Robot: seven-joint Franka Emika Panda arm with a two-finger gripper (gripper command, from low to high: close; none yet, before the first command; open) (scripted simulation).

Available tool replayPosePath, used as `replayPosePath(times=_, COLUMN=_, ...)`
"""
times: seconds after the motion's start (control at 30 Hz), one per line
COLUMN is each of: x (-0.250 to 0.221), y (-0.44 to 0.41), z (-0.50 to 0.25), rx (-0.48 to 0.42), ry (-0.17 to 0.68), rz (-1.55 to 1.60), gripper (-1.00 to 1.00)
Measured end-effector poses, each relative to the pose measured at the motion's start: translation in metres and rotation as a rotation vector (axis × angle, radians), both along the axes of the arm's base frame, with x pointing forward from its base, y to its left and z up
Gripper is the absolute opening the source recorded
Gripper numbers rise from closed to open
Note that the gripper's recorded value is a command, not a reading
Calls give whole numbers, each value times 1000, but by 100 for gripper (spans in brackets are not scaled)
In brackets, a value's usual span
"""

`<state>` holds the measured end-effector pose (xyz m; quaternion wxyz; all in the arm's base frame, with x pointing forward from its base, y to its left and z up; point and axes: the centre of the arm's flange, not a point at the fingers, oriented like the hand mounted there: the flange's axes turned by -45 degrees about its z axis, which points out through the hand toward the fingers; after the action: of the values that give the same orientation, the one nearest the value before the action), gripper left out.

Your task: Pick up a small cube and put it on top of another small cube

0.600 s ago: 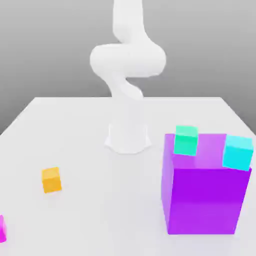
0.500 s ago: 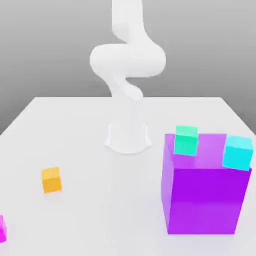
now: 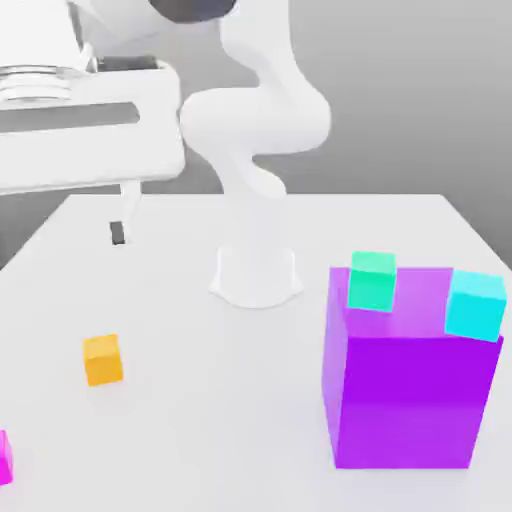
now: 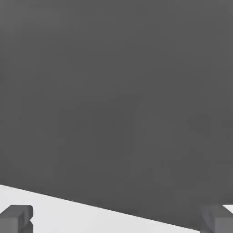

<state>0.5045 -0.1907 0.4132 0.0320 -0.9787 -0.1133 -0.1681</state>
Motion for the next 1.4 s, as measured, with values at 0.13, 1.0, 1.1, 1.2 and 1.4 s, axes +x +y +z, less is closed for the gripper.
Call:
replayPosePath(times=0.13, x=-3, y=-38, z=-64, rx=-24, ry=79, rz=37, gripper=0)
replayPosePath(times=1.0, x=-58, y=-129, z=-230, rx=-123, ry=315, rz=182, gripper=-100)
replayPosePath(times=1.1, x=-20, y=-60, z=-200, rx=-81, ry=294, rz=294, gripper=-100)
replayPosePath(times=1.2, x=8, y=14, z=-172, rx=-53, ry=282, rz=414, gripper=-100)
replayPosePath(times=1.4, x=22, y=166, z=-109, rx=-49, ry=276, rz=656, gripper=-100)
